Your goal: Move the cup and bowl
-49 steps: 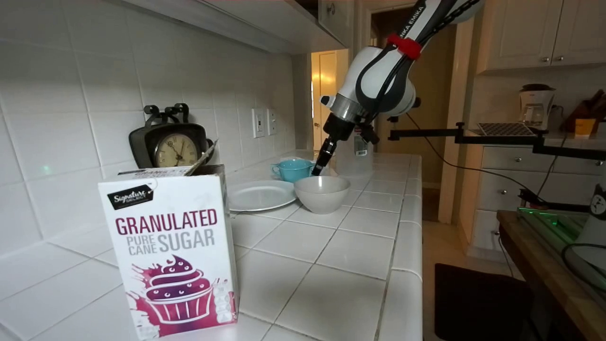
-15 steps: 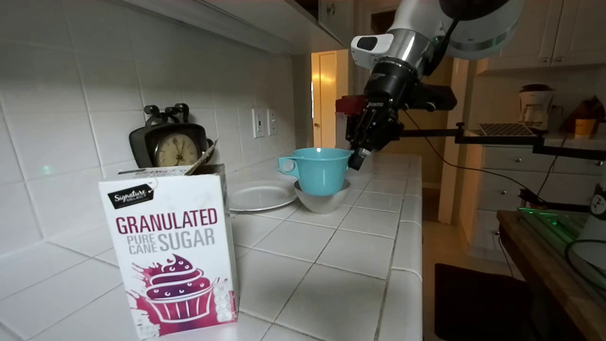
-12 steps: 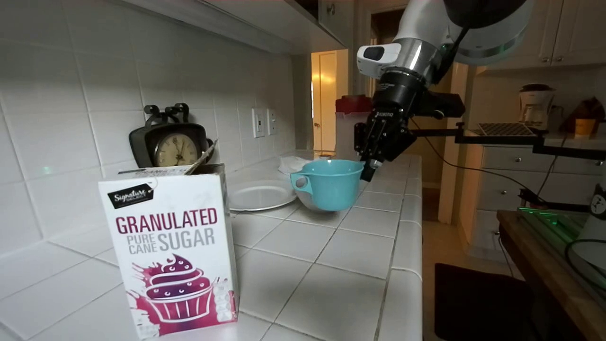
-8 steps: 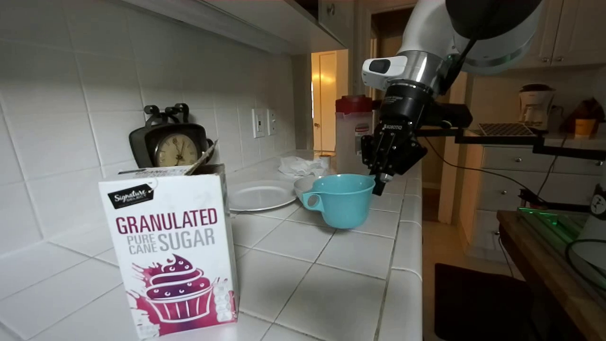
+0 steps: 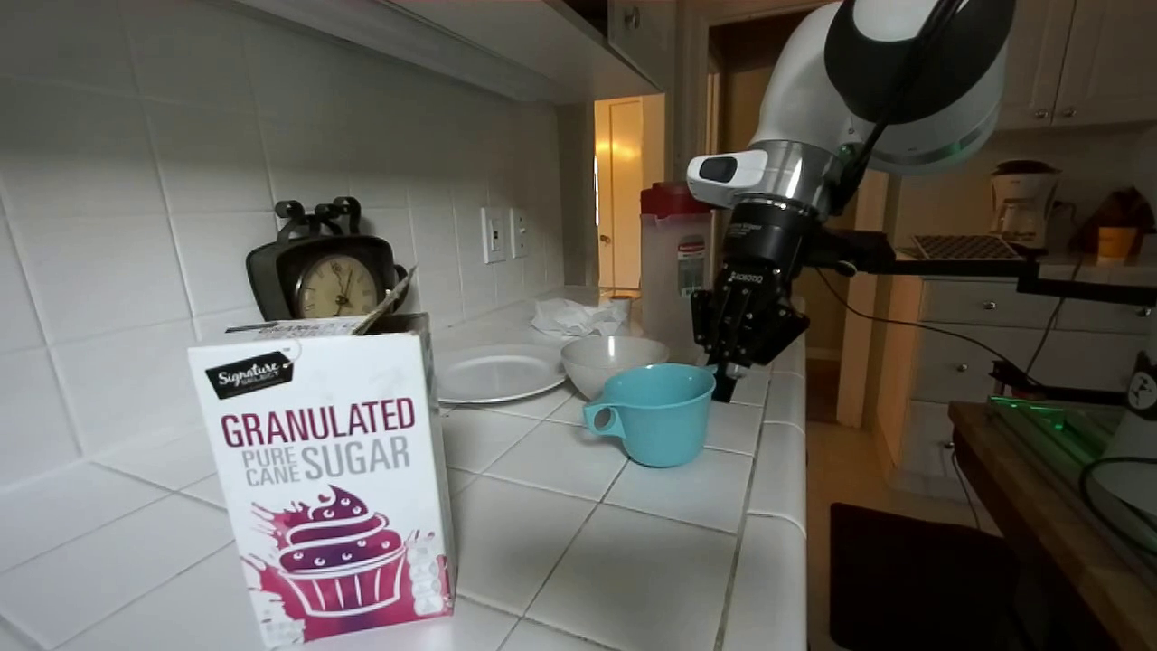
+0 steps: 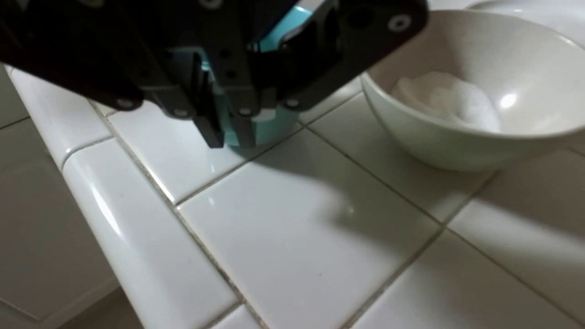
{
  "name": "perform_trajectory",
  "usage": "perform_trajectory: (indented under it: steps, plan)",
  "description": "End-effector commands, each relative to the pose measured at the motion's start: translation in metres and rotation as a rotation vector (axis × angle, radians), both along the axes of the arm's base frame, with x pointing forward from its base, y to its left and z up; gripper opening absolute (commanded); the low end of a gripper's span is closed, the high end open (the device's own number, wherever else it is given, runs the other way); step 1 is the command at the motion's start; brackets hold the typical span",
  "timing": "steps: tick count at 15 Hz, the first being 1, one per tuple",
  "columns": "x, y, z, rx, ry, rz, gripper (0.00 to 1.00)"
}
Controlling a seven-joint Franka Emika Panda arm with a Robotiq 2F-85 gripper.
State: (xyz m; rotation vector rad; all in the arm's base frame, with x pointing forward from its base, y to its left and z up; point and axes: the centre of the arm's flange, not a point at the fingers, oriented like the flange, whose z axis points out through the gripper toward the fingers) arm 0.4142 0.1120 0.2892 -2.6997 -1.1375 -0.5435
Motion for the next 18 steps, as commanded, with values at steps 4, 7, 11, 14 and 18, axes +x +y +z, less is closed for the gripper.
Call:
perform_trajectory:
  steps: [4, 7, 11, 14, 18]
  plan:
    - [0.01, -0.007, -0.012, -0.004, -0.055, 0.038, 0.04]
    - [0.012, -0.008, -0.014, -0.011, -0.057, 0.026, 0.39]
    - [0.014, -0.01, -0.009, -0.02, -0.064, 0.003, 0.67]
    - [0.009, -0.021, 0.008, -0.038, 0.008, -0.11, 0.89]
    - [0.013, -0.058, 0.033, 0.038, 0.093, -0.265, 1.0]
